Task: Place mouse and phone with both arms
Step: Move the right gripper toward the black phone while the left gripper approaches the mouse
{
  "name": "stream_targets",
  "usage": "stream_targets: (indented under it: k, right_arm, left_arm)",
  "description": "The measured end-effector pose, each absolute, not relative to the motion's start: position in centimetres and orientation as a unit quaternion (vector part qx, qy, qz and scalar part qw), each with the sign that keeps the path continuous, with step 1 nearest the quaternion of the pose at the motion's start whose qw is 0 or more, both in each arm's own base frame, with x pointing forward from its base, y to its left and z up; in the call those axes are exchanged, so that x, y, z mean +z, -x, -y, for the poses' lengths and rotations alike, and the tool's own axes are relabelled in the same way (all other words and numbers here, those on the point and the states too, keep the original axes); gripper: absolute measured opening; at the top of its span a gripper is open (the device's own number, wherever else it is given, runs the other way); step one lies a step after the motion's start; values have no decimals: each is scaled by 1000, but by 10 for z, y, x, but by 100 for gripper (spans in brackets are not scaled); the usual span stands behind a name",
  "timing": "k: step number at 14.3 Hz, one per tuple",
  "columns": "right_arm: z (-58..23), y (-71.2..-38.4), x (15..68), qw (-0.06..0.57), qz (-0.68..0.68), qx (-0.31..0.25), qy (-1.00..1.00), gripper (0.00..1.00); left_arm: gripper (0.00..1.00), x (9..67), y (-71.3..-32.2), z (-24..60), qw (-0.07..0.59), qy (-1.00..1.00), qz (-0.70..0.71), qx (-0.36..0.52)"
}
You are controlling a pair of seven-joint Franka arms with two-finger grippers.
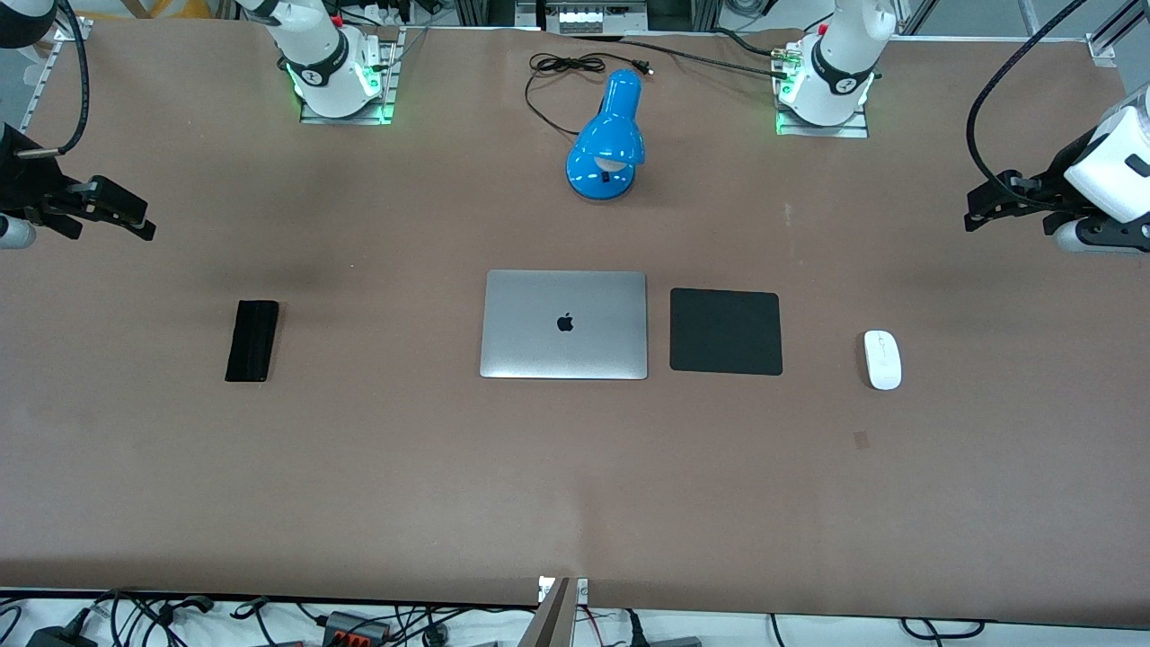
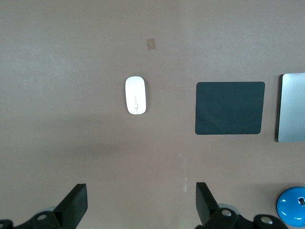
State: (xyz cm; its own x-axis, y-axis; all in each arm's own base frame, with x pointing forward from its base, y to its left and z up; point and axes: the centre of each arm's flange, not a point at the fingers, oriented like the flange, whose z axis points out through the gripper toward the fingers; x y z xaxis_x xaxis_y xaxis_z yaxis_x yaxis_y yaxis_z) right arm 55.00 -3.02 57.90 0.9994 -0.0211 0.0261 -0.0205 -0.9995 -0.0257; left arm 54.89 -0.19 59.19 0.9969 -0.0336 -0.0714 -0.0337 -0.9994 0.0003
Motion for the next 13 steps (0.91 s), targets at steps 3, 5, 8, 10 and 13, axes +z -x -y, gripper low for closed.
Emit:
stream_targets:
  k: [3, 5, 8, 10, 13]
  right_arm:
    - [29, -550, 579, 13, -10, -13, 1000, 100]
    - [29, -550, 579, 13, -10, -13, 1000, 100]
    - [29, -551, 577, 13, -10, -12, 1000, 100]
    - [29, -553, 572, 13, -9, -6, 1000, 100]
    - [28, -559, 556, 13, -8, 8, 1000, 100]
  left_arm:
    - [100, 592, -549, 2, 0, 999, -17, 36]
    - [100, 592, -549, 2, 0, 999, -17, 36]
    - [100, 589, -549, 3, 0, 999, -17, 39]
    - [100, 584, -549, 4, 1, 999, -19, 45]
    - [100, 567, -546, 4, 0, 996, -19, 82]
